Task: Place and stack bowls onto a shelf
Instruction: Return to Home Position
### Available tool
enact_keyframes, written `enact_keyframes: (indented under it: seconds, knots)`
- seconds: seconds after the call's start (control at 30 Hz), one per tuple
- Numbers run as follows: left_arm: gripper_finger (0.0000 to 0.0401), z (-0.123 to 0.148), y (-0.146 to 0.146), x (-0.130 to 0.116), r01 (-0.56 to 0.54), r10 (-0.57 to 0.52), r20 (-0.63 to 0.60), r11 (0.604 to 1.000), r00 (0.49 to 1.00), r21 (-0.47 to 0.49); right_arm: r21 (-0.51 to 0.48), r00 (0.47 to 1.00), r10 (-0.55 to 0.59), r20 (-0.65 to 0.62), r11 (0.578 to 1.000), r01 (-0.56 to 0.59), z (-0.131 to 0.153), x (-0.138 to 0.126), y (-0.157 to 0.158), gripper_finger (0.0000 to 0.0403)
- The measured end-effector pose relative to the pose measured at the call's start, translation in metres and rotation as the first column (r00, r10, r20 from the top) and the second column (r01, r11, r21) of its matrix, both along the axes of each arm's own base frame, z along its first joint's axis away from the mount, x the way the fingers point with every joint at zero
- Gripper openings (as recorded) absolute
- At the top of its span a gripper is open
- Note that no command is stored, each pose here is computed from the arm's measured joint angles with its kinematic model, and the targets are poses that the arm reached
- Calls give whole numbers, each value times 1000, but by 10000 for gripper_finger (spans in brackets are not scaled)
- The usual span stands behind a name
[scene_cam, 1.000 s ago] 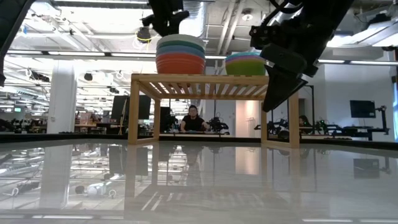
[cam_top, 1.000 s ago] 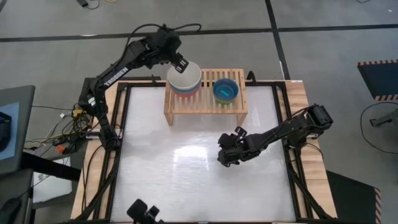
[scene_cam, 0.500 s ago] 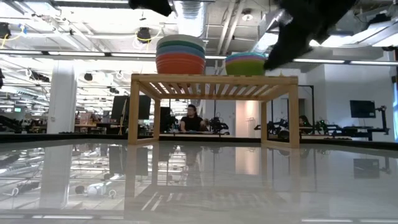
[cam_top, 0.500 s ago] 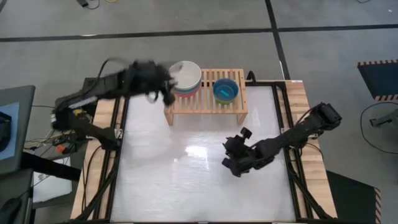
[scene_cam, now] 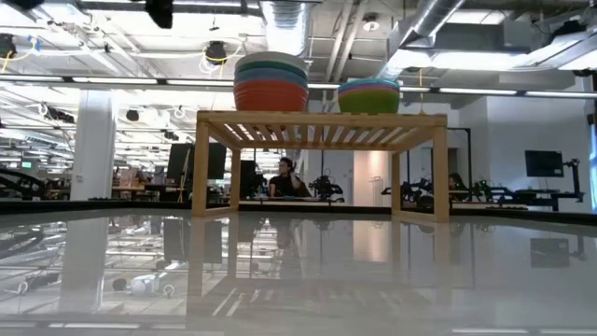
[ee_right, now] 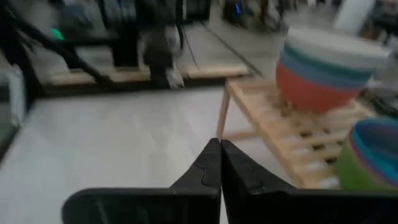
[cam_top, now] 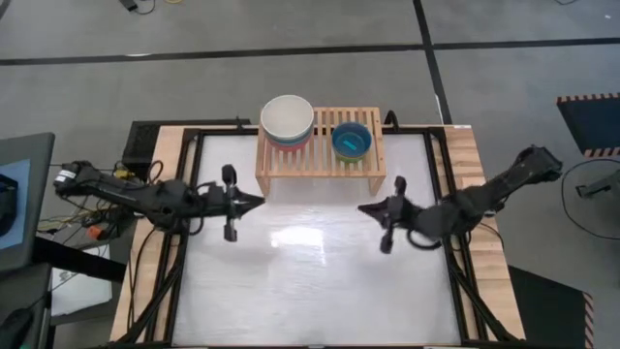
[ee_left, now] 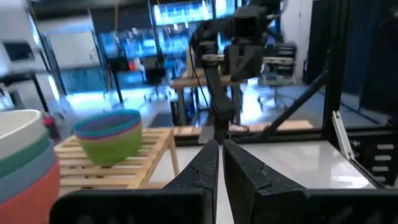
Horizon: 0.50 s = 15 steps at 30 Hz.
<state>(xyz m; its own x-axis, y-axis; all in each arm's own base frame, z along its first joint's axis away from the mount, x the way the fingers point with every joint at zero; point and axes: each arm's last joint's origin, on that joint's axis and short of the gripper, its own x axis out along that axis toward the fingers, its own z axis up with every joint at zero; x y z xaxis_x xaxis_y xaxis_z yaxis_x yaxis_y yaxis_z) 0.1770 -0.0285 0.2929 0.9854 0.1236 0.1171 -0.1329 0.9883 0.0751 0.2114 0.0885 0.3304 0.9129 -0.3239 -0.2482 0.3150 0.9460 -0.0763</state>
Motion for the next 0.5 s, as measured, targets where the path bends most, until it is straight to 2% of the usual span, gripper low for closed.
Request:
enact_keyframes:
  seconds: [0.17,0.37,0.5]
  knots:
    - [2,-21,-1,-17,-20,19,31,1000,999,23,35,979,109,172,993,-116,-10,-32,-30,26]
    - [0,-31,0,-27,-5,4,53,1000,999,17,85,957,85,277,990,-113,-36,-70,-64,18]
    - [0,-47,1,-29,0,-1,71,1000,997,19,109,934,101,344,983,-146,-56,-84,-76,18]
